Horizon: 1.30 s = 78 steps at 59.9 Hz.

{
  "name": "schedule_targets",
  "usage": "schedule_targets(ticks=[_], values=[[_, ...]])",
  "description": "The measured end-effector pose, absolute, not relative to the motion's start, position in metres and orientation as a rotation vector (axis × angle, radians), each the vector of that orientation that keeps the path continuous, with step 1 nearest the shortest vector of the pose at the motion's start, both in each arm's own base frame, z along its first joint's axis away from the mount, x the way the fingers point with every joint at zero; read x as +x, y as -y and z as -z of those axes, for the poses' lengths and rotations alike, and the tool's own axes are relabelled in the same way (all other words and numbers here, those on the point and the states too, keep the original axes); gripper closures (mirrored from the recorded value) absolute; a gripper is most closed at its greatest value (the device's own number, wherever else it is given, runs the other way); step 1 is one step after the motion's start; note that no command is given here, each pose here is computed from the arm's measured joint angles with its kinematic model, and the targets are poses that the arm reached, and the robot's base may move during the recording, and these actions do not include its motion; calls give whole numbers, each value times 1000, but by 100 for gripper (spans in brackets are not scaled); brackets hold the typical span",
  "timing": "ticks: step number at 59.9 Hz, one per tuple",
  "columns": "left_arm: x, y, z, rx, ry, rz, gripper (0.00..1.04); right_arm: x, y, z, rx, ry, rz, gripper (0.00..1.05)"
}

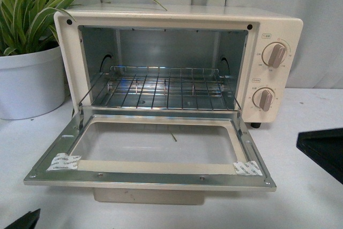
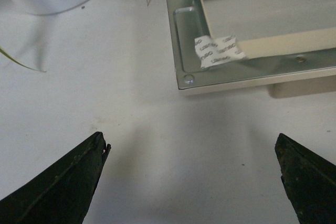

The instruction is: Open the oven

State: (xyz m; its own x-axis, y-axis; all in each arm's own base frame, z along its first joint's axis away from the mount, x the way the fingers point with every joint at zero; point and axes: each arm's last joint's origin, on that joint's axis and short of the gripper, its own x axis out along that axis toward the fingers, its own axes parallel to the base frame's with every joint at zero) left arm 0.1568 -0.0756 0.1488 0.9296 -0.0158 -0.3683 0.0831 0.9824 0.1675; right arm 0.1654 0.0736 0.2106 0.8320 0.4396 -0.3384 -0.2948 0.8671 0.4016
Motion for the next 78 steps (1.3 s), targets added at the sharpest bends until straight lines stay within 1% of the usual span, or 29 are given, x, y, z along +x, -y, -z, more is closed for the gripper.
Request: schedule_targets(ticks=[9, 21, 30, 37, 53, 55, 56, 58, 59, 62, 63, 67, 68, 71, 72, 73, 77, 78], values=[[130, 63, -166, 118, -274, 63, 7, 146, -67, -202, 326, -428, -366, 9], [109, 43, -169, 31, -204, 26, 7, 125, -61, -198, 301, -390, -349, 9], [101, 39, -171, 4, -187, 8, 7, 117, -58, -195, 294, -372, -329, 9], [98, 38, -173, -34, -165, -1, 7, 113, -55, -192, 306, -331, -304, 9], [98, 37, -174, -59, -156, -10, 7, 113, -54, -192, 308, -323, -293, 9], [98, 36, -175, -59, -106, 4, 12, 113, -55, -190, 290, -278, -273, 12], [98, 35, -175, -65, -76, 17, 16, 114, -53, -189, 244, -185, -188, 17], [98, 32, -175, -55, -26, 26, 25, 113, -49, -186, 202, -94, -108, 24], [97, 31, -176, -50, -15, 24, 28, 112, -45, -185, 162, -48, -55, 30], [97, 27, -177, -42, 2, 15, 38, 111, -41, -184, 115, -23, -22, 37], [97, 26, -177, -39, 4, 15, 39, 111, -39, -184, 94, -15, -19, 40], [97, 22, -170, -29, 10, 15, 52, 109, -33, -184, 56, 0, -16, 53], [97, 21, -168, -25, 6, 15, 55, 109, -32, -183, 50, 0, -16, 55], [97, 19, -168, -20, 4, 12, 64, 108, -28, -181, 30, -2, -16, 66], [97, 18, -168, -19, 5, 16, 68, 108, -27, -180, 27, -3, -16, 67], [97, 18, -168, -18, 6, 16, 70, 108, -26, -180, 24, -4, -13, 71], [97, 15, -168, -17, 12, 10, 82, 102, -22, -175, 6, -32, -10, 83], [97, 14, -168, -16, 11, 9, 86, 101, -22, -174, 5, -32, -12, 85]])
